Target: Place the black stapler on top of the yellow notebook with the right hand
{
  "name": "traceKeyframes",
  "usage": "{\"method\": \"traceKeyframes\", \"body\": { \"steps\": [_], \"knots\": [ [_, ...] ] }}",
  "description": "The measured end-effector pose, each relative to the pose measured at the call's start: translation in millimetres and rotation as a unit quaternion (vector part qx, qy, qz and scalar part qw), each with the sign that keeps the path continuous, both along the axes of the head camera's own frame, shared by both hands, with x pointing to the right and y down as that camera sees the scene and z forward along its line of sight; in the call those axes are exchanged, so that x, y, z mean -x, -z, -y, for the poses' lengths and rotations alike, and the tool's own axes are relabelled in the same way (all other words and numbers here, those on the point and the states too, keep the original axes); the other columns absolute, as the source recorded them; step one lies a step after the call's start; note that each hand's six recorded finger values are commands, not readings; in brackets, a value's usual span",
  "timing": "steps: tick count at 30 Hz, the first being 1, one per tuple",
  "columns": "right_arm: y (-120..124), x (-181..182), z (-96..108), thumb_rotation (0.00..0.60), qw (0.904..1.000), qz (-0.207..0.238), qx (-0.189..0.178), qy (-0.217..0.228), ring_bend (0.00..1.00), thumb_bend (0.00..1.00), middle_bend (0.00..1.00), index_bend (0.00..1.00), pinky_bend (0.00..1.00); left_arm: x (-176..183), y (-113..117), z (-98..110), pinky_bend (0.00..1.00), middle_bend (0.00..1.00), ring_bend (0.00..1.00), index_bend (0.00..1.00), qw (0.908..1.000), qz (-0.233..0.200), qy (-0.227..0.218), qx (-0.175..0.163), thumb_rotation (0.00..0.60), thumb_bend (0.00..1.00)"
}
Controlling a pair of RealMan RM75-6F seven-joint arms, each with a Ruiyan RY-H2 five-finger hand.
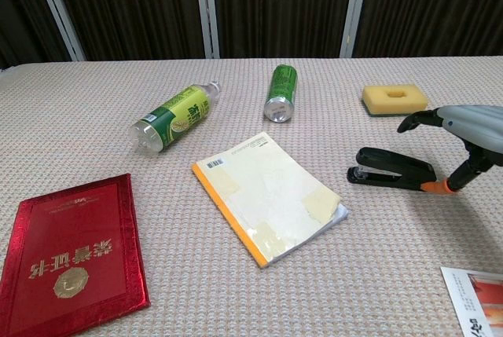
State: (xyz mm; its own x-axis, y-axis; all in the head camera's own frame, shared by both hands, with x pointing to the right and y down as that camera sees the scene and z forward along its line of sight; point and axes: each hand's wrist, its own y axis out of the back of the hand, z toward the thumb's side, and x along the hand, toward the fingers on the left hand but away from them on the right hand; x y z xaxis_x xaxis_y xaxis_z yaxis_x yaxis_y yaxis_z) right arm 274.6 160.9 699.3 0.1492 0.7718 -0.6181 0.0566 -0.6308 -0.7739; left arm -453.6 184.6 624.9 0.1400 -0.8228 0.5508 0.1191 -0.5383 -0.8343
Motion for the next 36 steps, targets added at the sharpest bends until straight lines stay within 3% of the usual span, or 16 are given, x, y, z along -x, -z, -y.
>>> {"method": "traceKeyframes", "body": {
  "steps": [13, 21, 30, 36],
  "knots": [
    [-27.5, 3.2, 9.8, 0.600, 0.9998, 0.006, 0.011, -0.016, 0.15, 0.20, 0.20, 0.29, 0.20, -0.1, -7.6, 2.9, 0.13, 0.00, 0.00, 0.00, 0.9999, 0.005, 0.001, 0.011, 0.600, 0.32],
    [-38.6, 11.1, 9.9, 0.600, 0.9997, 0.011, 0.009, -0.019, 0.28, 0.23, 0.30, 0.48, 0.40, 0.7, -8.4, 4.2, 0.13, 0.00, 0.00, 0.00, 0.9999, 0.003, 0.003, 0.013, 0.600, 0.32],
    [-44.3, 17.4, 13.2, 0.600, 0.9996, 0.012, 0.003, -0.023, 0.49, 0.33, 0.40, 0.57, 0.63, 3.1, -8.7, 5.3, 0.13, 0.00, 0.00, 0.00, 0.9999, 0.001, 0.006, 0.013, 0.600, 0.32],
    [-38.7, 19.7, 17.2, 0.600, 0.9996, 0.009, -0.017, -0.023, 0.56, 0.38, 0.44, 0.61, 0.71, 4.5, -8.2, 5.9, 0.13, 0.00, 0.00, 0.00, 0.9999, -0.002, 0.008, 0.014, 0.600, 0.32]
  ]
}}
